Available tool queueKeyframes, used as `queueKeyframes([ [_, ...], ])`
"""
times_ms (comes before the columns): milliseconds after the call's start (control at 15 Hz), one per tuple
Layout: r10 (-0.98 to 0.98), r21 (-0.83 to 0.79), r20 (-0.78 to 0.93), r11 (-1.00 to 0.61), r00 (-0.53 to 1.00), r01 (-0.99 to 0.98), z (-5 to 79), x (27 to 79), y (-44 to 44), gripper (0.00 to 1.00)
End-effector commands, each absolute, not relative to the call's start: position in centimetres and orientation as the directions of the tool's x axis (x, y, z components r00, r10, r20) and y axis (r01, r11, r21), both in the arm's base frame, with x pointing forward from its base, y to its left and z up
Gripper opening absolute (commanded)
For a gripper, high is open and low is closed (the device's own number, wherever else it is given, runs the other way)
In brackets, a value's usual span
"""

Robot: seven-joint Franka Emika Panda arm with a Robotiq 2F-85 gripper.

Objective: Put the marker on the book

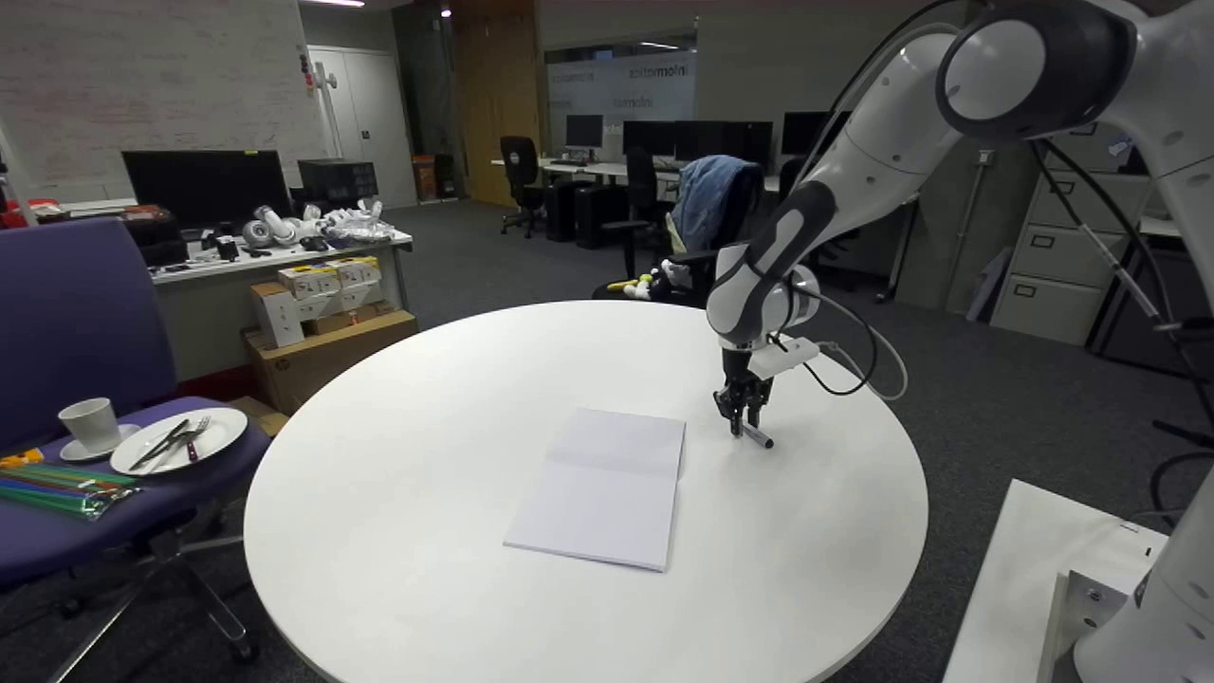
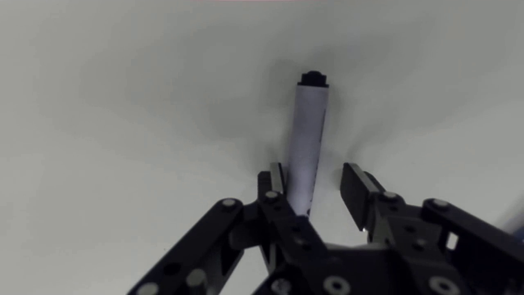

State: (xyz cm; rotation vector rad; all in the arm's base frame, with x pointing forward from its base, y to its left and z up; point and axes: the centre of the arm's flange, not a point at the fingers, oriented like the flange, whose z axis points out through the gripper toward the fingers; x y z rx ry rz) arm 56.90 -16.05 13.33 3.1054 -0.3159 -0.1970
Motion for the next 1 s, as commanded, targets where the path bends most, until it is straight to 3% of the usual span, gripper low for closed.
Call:
queueKeyframes([
  [0, -0.187, 0.0, -0.105, -0.982, 0.977, -0.188, 14.7, 55.8, -16.2, 0.22],
  [200, -0.188, -0.002, -0.102, -0.982, 0.977, -0.189, 14.9, 55.9, -16.3, 0.03],
  [267, -0.189, -0.003, -0.102, -0.982, 0.977, -0.19, 14.9, 56.0, -16.4, 0.07],
  [933, -0.131, 0.07, -0.027, -0.989, 0.991, -0.129, 19.3, 54.5, -13.9, 0.07],
])
